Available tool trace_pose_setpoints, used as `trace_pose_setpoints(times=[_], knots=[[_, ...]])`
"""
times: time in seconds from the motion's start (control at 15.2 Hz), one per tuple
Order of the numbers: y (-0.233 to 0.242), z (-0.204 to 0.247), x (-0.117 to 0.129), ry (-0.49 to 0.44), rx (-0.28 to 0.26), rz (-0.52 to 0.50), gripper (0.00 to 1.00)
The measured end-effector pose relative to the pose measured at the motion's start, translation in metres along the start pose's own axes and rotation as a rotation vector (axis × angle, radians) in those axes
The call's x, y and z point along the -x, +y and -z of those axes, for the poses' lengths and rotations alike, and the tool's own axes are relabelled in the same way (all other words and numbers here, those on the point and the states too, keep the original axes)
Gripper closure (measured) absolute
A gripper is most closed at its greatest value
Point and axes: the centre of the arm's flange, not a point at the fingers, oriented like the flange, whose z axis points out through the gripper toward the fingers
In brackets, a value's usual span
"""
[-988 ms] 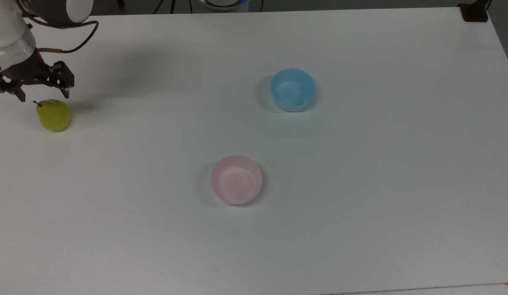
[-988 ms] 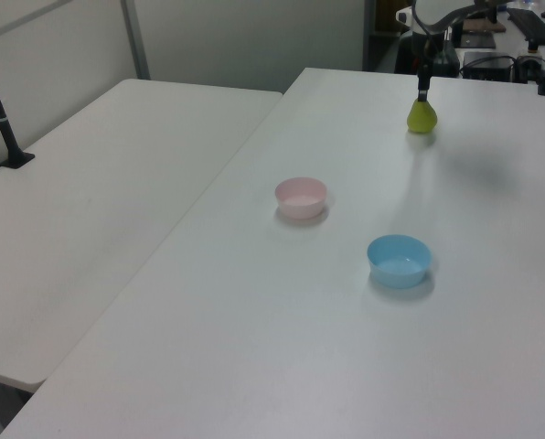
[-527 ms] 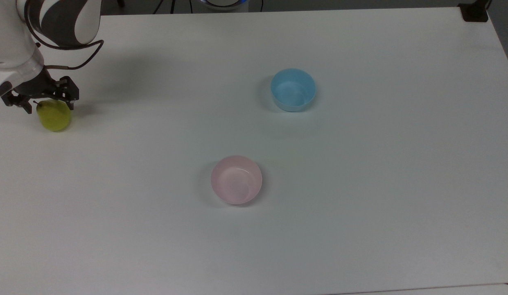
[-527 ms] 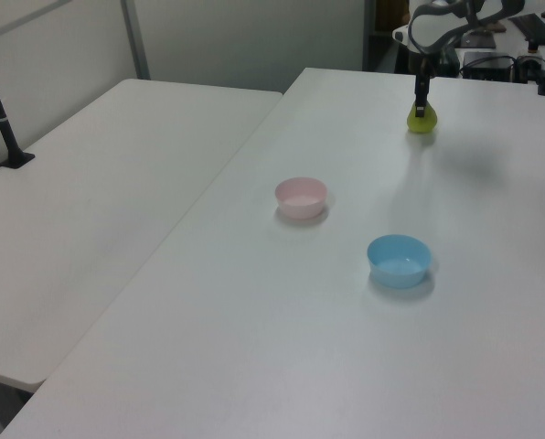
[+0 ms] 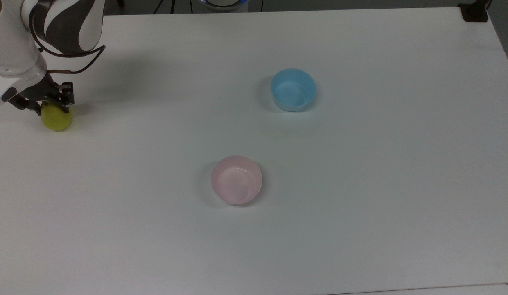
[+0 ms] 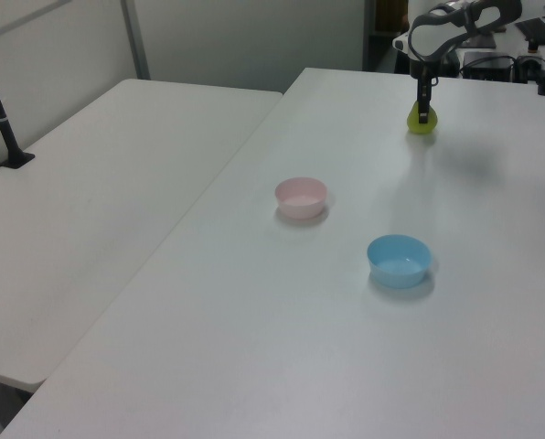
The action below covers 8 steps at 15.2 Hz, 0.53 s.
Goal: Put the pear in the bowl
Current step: 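Lift the grasped pear up off the table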
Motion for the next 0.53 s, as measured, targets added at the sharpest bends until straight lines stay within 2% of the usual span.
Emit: trace_pose_setpoints(times=[0.26, 0.53], knots=[[0.0, 0.001, 0.0, 0.002, 0.001, -0.001, 0.41], [-0.01, 0.041, -0.004, 0.011, 0.001, -0.009, 0.41]])
